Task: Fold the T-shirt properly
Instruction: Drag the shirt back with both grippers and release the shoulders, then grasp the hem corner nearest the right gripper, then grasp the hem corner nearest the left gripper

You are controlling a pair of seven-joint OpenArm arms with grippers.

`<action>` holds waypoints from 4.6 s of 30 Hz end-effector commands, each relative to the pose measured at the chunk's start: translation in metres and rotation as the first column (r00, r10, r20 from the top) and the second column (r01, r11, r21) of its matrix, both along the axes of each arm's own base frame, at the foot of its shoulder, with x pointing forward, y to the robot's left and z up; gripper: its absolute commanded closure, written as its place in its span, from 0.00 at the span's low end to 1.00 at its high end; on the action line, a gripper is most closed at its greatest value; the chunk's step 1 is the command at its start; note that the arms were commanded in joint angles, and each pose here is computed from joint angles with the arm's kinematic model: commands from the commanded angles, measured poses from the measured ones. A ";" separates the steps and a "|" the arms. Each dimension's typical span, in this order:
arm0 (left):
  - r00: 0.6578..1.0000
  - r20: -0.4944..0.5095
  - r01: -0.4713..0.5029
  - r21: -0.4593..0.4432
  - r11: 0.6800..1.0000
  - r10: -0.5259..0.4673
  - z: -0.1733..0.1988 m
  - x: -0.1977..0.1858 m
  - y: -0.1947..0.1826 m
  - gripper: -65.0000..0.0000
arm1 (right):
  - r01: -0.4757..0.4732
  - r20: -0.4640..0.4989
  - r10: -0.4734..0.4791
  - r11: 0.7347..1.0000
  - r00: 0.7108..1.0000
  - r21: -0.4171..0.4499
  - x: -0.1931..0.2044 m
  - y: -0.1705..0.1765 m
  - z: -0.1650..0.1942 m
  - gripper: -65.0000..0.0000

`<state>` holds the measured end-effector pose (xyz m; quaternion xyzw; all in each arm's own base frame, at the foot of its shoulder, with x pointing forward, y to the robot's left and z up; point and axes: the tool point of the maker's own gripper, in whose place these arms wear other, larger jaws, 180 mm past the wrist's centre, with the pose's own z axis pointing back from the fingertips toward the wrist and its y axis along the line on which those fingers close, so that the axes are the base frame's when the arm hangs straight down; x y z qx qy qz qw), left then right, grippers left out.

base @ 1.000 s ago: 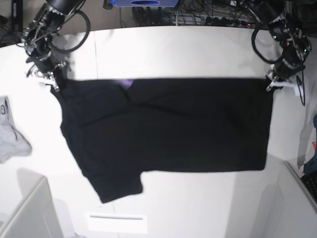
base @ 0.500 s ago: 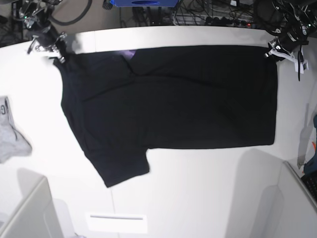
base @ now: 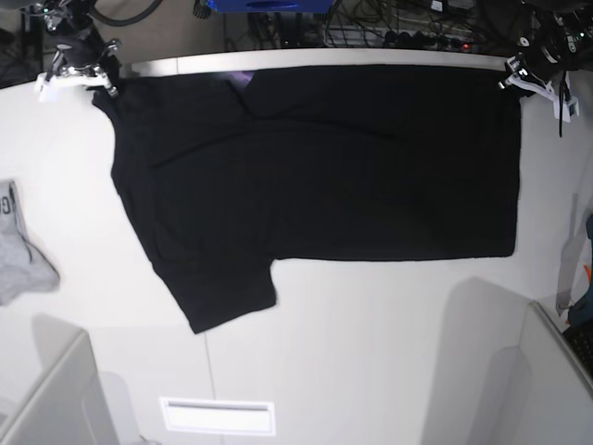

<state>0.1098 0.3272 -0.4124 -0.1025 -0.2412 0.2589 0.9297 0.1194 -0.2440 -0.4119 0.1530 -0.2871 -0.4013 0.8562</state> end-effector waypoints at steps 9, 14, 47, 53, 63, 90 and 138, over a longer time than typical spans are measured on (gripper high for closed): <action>0.999 0.031 -0.011 0.058 0.998 0.010 0.017 0.002 0.022 1.00 | -0.004 0.004 0.004 1.000 1.000 -0.017 -0.007 0.001 0.007 1.00; 1.000 0.026 -0.016 0.058 0.998 0.015 0.015 0.000 0.023 1.00 | -0.001 0.003 0.001 1.000 1.000 -0.016 -0.007 0.001 0.007 1.00; 0.968 0.245 -0.017 0.263 0.965 -0.050 0.100 0.051 0.040 0.33 | -0.276 0.237 0.291 0.957 0.927 -0.094 0.189 0.048 0.067 0.57; 0.963 0.264 -0.012 0.260 0.966 -0.059 0.102 0.060 0.038 0.69 | -0.345 0.142 0.363 0.928 0.921 -0.139 0.277 0.059 0.054 0.55; 0.966 0.253 -0.014 0.267 0.964 -0.056 0.102 0.057 0.042 1.00 | -0.440 -0.039 0.444 0.868 0.895 -0.228 0.338 0.061 0.011 0.38; 0.956 0.295 -0.068 0.235 0.970 -0.004 0.106 0.092 0.083 0.50 | -0.614 -0.093 0.613 0.747 0.784 -0.255 0.329 0.094 -0.014 1.00; 0.992 0.069 0.082 0.259 0.962 -0.103 0.012 0.255 0.065 0.36 | -0.616 -0.087 0.617 0.746 0.782 -0.253 0.329 0.098 -0.013 1.00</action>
